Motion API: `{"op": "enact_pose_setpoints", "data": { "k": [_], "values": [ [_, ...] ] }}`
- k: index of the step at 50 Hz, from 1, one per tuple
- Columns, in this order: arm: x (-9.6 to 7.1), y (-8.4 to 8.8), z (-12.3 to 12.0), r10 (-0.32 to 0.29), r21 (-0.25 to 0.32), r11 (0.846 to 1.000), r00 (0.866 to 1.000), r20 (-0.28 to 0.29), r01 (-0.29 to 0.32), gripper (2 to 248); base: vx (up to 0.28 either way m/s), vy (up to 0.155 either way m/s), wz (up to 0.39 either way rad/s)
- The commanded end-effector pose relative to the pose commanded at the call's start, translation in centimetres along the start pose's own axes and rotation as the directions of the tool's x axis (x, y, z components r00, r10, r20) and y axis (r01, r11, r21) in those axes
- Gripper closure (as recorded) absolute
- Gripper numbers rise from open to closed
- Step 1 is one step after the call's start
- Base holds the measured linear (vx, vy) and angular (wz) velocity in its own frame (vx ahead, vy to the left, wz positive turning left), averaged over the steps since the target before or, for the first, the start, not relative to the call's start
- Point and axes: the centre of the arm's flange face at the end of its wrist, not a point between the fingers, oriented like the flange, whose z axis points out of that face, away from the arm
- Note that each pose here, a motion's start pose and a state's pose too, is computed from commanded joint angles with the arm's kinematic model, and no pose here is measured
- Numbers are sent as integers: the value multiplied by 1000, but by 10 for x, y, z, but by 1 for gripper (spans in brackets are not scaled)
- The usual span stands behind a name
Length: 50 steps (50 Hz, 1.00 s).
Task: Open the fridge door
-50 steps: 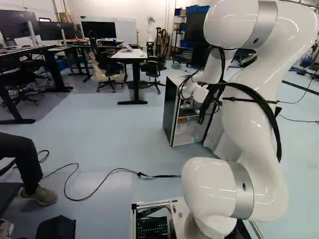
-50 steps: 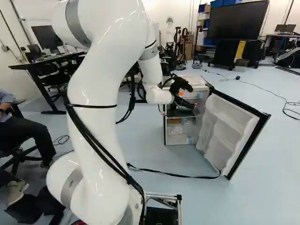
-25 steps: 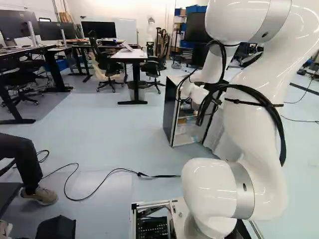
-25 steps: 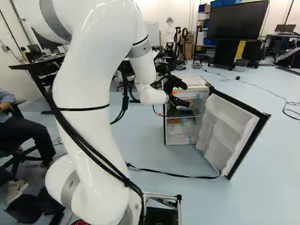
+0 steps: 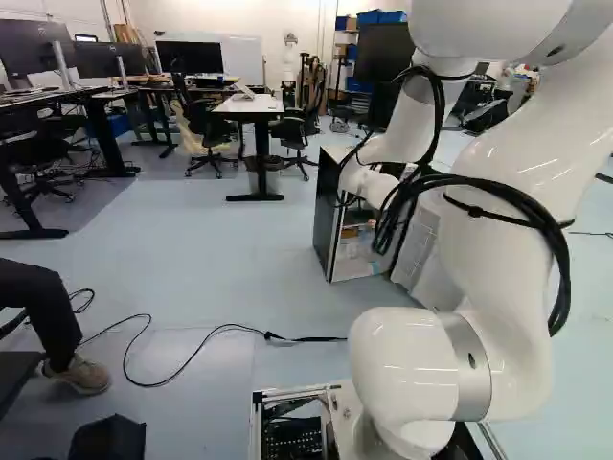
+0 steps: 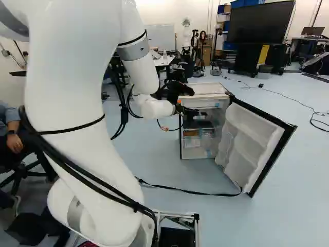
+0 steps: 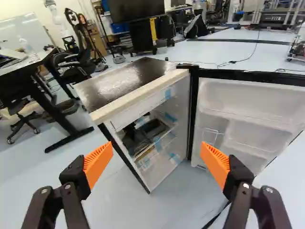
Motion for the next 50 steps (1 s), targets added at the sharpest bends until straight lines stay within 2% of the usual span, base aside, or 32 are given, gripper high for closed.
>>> {"op": "enact_pose_setpoints", "data": {
  "k": [8, 18, 33, 50],
  "values": [
    [-9, -6, -29, -50, 71, 996, 999, 1, 50, 3, 0, 0, 0],
    [-22, -11, -63, -109, 155, 982, 994, -3, 108, 3, 0, 0, 0],
    [-41, -13, -106, -181, 260, 949, 983, -16, 179, 3, 0, 0, 0],
    [-61, -11, -141, -239, 346, 908, 971, -34, 235, 3, 0, 0, 0]
  ]
}}
